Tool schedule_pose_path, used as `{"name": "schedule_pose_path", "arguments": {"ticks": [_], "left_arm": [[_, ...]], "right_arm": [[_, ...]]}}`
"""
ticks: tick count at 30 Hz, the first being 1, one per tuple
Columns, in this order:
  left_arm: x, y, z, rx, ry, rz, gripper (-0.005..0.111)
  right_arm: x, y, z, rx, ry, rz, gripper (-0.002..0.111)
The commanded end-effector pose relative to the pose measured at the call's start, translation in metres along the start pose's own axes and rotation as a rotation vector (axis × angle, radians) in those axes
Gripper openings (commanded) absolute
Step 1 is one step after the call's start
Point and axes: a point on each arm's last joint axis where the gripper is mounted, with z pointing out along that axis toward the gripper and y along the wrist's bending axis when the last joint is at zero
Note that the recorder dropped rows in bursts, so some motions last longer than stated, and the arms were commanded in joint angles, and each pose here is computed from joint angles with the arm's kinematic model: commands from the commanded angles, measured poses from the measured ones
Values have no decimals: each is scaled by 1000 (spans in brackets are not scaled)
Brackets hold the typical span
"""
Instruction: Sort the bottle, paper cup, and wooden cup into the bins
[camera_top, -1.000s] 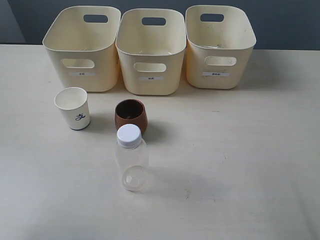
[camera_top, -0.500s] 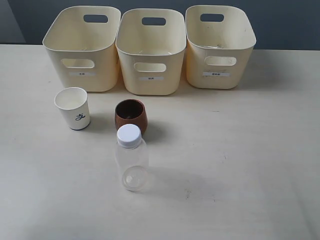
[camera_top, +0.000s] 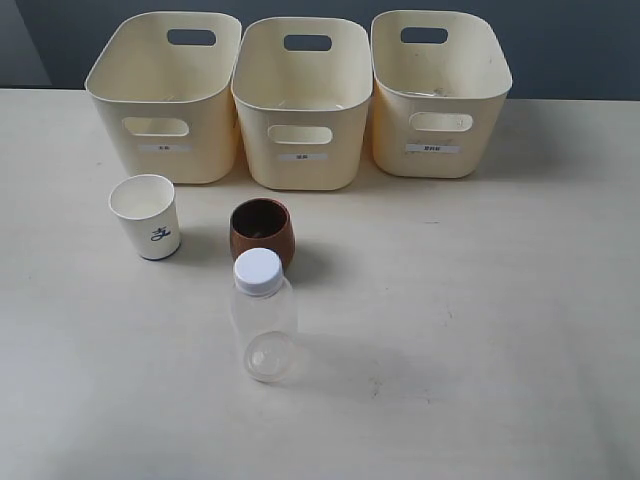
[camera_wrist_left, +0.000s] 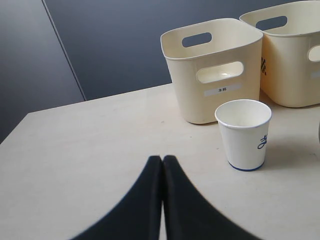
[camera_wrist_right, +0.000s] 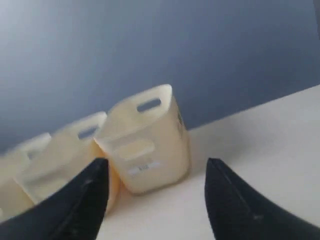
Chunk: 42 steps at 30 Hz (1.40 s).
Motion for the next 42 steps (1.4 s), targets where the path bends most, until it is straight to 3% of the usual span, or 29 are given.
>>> {"name": "schedule_pose_path", "arguments": {"ticks": [1,15,24,31,36,38,40,41,42], "left_arm": [[0,0,0,2,-9,-1,0],[0,0,0,2,-9,-1,0],[0,0,0,2,-9,-1,0],[0,0,0,2,-9,-1,0],[0,0,0,2,-9,-1,0],[0,0,0,2,-9,-1,0],[0,0,0,2,-9,-1,0],[0,0,0,2,-9,-1,0],[0,0,0,2,-9,-1,0]], "right_arm": [[-11,-1,-1,-10,-132,244,55],[-6,0,-1,-11,-73,271,55],[12,4,-1,-25,133,340,55],[18,5,-2,-30,202,312,55],[18,8,-3,-54,211,402,55],[20,16,-4,-129,244,426,55],[11,41,-12,-396,265,357,55],[1,57,-20,-593,219,305,55],[-5,70,-29,-749,190,186,55]]}}
